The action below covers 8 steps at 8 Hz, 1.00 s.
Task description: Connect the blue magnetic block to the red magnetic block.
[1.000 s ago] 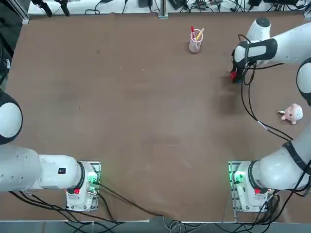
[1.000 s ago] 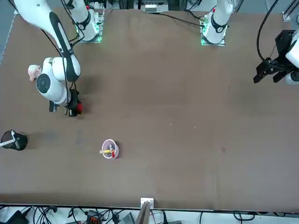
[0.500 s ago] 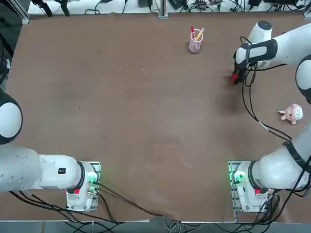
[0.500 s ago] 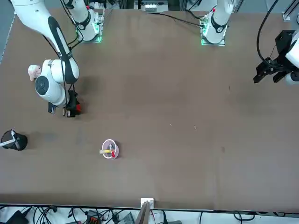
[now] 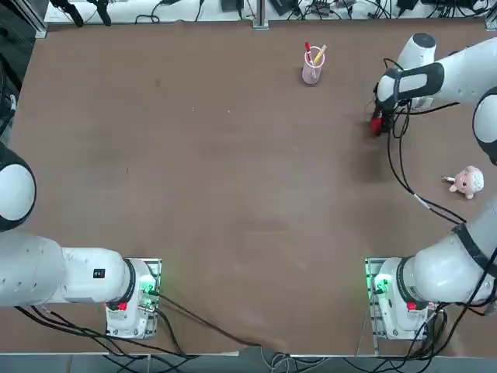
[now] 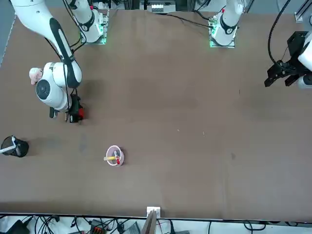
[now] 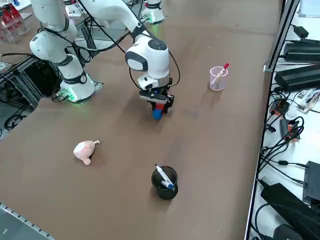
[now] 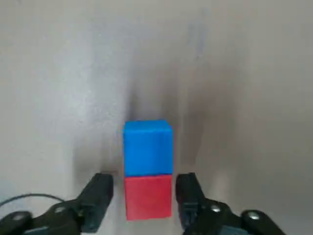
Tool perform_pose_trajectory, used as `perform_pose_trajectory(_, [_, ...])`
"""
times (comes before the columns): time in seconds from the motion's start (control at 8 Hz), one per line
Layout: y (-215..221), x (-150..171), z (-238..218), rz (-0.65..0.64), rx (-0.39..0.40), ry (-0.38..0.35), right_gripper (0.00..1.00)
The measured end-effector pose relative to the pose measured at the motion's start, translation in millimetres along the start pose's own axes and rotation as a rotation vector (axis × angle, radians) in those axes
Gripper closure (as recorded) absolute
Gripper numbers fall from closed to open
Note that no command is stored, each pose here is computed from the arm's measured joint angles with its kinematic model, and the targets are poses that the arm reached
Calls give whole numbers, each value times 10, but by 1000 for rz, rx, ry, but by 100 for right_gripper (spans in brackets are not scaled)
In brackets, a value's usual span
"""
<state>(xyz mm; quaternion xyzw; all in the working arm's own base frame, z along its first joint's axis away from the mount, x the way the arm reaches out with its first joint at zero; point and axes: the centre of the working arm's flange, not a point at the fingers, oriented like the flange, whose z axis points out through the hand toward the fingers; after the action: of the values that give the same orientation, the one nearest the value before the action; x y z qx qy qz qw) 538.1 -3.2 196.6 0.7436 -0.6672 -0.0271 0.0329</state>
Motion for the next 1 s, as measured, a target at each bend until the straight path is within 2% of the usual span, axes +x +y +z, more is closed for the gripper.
perform_pose_trajectory(0.12, [-13, 2, -112, -27, -11, -2, 1])
perform_pose_trajectory(0.38, [-65, -9, -518, -79, -33, -9, 0])
perform_pose_trajectory(0.62, [-162, -36, -1115, -195, -62, -20, 0])
perform_pose_trajectory(1.0, [-326, -29, -2171, -549, -87, -45, 0])
